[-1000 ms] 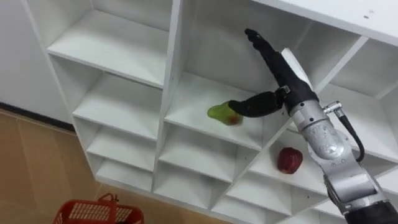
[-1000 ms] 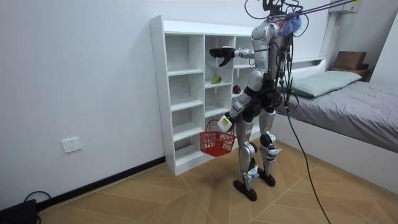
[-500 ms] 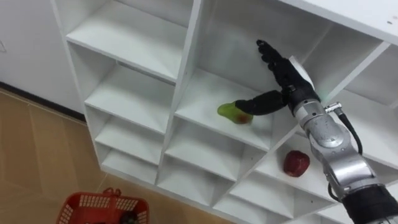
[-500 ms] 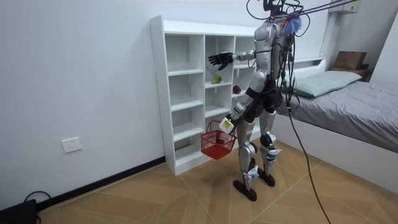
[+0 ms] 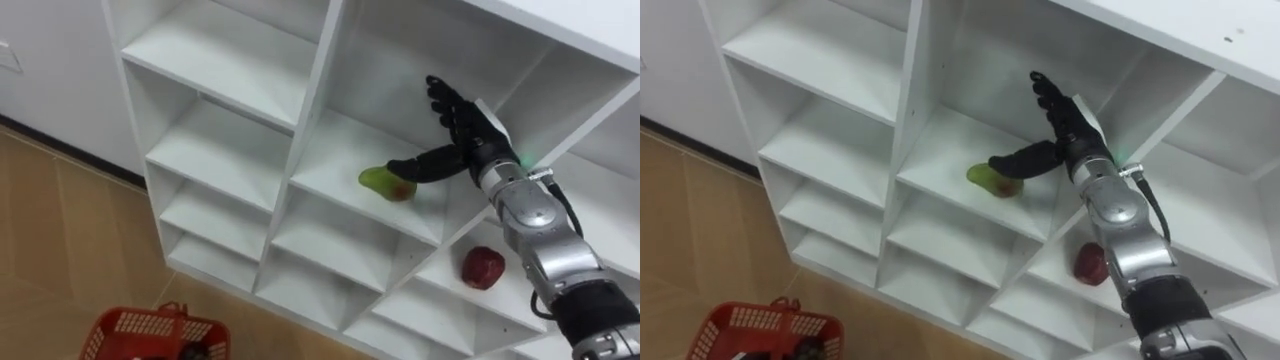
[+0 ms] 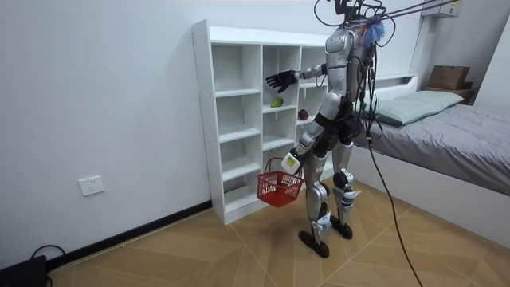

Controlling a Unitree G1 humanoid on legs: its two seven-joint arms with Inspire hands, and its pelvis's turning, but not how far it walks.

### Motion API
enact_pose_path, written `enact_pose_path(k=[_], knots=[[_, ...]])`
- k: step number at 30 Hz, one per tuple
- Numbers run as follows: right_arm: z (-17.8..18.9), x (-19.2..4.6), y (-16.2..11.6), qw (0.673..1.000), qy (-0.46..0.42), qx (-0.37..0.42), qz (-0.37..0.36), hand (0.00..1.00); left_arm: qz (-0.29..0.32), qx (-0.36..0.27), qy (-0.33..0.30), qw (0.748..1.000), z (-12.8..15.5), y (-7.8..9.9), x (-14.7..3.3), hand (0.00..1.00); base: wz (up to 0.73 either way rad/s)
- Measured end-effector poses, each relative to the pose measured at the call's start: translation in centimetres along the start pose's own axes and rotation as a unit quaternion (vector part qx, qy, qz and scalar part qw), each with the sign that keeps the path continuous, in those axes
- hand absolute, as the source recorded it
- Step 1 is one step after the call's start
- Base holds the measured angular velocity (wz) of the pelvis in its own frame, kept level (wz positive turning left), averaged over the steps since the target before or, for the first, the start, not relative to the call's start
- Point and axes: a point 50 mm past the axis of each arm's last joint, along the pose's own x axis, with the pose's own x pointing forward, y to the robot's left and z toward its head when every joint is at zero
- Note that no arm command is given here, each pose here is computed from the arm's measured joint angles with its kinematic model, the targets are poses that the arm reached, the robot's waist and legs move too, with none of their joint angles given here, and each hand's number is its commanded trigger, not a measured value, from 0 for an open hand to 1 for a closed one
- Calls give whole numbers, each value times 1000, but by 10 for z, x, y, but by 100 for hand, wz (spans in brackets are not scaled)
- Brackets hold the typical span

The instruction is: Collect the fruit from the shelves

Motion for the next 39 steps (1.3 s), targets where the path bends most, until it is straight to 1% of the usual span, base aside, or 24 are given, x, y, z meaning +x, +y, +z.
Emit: enact_pose_path(k=[6,16,39], knots=[[-4,5,2,1000,17,-8,7,0,-6,19,-1,1000,6,-3,2,100,1],[-29,0,4,997,71,-20,19,0,-27,29,-7,999,15,-10,5,100,4],[-30,0,7,996,74,-24,44,0,-35,27,-8,999,15,-13,6,100,0]])
